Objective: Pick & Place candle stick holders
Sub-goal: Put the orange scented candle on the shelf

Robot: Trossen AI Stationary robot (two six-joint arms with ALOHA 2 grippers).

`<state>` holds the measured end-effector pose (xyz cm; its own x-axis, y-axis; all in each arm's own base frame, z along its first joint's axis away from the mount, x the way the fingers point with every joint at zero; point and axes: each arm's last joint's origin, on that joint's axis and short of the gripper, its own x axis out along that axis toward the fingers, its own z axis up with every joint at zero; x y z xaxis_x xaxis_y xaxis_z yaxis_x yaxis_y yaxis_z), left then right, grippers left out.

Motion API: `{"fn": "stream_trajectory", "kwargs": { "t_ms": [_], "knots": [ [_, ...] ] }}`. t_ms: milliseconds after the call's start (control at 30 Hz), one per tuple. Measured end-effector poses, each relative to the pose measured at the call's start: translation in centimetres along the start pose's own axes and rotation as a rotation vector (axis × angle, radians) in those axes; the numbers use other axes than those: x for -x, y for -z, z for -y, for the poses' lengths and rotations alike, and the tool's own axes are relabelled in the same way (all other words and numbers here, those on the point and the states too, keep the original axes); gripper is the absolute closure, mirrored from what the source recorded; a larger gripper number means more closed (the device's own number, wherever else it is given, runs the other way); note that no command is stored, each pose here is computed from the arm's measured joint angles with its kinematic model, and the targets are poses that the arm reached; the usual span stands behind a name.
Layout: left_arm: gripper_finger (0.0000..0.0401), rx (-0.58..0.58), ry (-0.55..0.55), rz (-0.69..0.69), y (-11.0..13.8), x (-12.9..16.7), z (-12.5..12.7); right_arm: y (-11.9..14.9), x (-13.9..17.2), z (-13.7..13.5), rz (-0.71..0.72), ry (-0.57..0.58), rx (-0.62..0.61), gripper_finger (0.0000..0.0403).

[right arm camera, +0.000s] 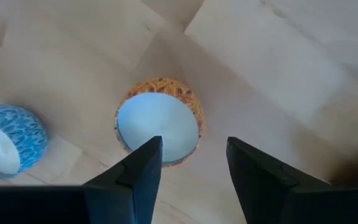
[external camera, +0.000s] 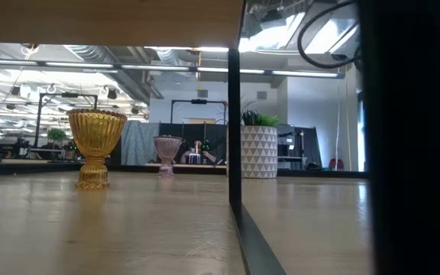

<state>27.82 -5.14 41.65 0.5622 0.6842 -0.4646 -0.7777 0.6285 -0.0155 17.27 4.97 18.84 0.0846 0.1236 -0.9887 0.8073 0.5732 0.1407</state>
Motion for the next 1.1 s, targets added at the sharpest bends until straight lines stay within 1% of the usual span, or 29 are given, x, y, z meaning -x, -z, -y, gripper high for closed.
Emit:
{"fn": "stream_trajectory", "kwargs": {
  "t_ms": [133,200,367,600,933,1100],
  "knots": [
    [0.026,0.005,0.0,0.0,0.0,0.0,0.0,0.21,-1.12,0.17,-0.035,-0.038,-0.003,0.0221],
    [0.026,0.004,0.0,0.0,0.0,0.0,0.0,0.37,-1.26,0.28,-0.05,-0.031,-0.016,0.0221],
    [0.026,0.004,0.0,0.0,0.0,0.0,0.0,0.64,-1.29,0.17,-0.055,-0.034,-0.002,0.0221],
    [0.026,0.005,0.0,0.0,0.0,0.0,0.0,0.81,-1.31,0.13,-0.036,-0.025,-0.01,0.0223],
    [0.026,0.016,0.006,0.006,-0.07,-0.03,0.13,0.73,-1.31,0.15,-0.01,-0.017,-0.01,0.0256],
    [0.026,0.017,0.011,0.001,-0.04,-0.05,0.2,0.73,-1.31,0.14,-0.009,-0.017,-0.015,0.0258]
  ]
}}
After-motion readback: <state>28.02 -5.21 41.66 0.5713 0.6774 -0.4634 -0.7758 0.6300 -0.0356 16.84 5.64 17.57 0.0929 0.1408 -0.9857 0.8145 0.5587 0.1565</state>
